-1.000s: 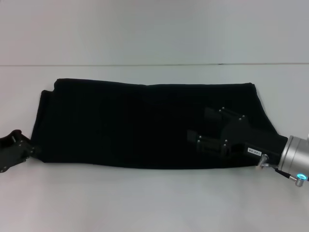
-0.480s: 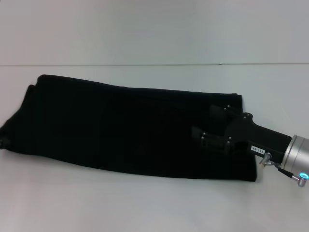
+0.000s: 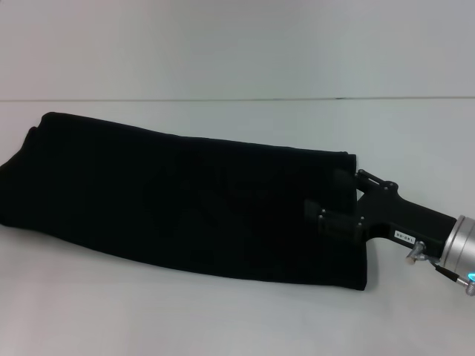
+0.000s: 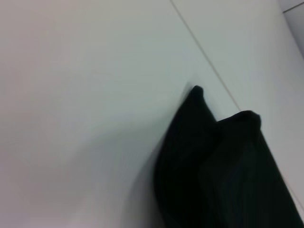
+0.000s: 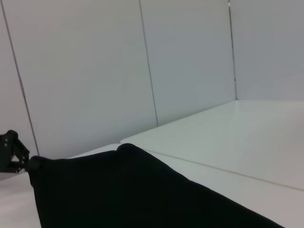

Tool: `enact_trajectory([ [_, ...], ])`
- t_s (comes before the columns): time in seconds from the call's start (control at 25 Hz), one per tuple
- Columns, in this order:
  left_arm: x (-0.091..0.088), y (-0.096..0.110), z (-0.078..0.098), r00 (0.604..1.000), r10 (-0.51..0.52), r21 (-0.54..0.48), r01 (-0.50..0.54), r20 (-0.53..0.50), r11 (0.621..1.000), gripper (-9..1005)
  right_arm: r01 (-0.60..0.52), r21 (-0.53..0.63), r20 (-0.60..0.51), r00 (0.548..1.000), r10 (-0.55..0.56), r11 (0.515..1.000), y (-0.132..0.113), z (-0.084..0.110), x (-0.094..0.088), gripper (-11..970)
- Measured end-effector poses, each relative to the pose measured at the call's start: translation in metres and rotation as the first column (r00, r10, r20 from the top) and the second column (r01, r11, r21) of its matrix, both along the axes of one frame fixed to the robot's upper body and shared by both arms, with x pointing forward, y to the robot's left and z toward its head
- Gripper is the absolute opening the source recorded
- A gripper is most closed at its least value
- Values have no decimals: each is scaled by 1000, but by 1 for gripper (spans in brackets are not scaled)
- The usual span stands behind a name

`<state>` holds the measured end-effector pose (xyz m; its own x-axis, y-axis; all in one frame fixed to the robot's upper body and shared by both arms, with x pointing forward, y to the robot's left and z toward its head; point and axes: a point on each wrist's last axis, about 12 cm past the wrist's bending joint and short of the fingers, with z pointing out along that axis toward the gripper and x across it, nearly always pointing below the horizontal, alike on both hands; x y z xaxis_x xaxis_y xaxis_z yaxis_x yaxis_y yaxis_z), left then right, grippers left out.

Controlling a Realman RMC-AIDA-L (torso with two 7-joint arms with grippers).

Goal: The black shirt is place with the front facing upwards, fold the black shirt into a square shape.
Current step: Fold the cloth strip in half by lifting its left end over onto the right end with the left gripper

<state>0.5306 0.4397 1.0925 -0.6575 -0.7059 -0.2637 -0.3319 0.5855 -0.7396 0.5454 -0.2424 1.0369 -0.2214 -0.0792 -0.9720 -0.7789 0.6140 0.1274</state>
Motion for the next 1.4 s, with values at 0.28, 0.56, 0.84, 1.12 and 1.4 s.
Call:
enact_trajectory([
  [0.28,12,-13,10,996,-31,-77,37,81,996,15,34,-3,-19,999,-34,999,-8,-6,-6,925],
  [0.56,52,-72,30,952,-176,-212,231,250,950,15,114,12,-49,992,-114,993,-26,-15,-21,925],
  [0.84,90,-159,49,861,-334,-235,441,384,866,15,183,26,-88,980,-181,983,-43,-27,-42,925],
  [1.12,83,-255,32,771,-472,-257,605,428,754,15,237,62,-119,966,-229,969,-60,-29,-59,925],
  [1.4,40,-310,-18,752,-510,-348,651,419,675,16,231,52,-133,966,-222,972,-56,-32,-59,925],
])
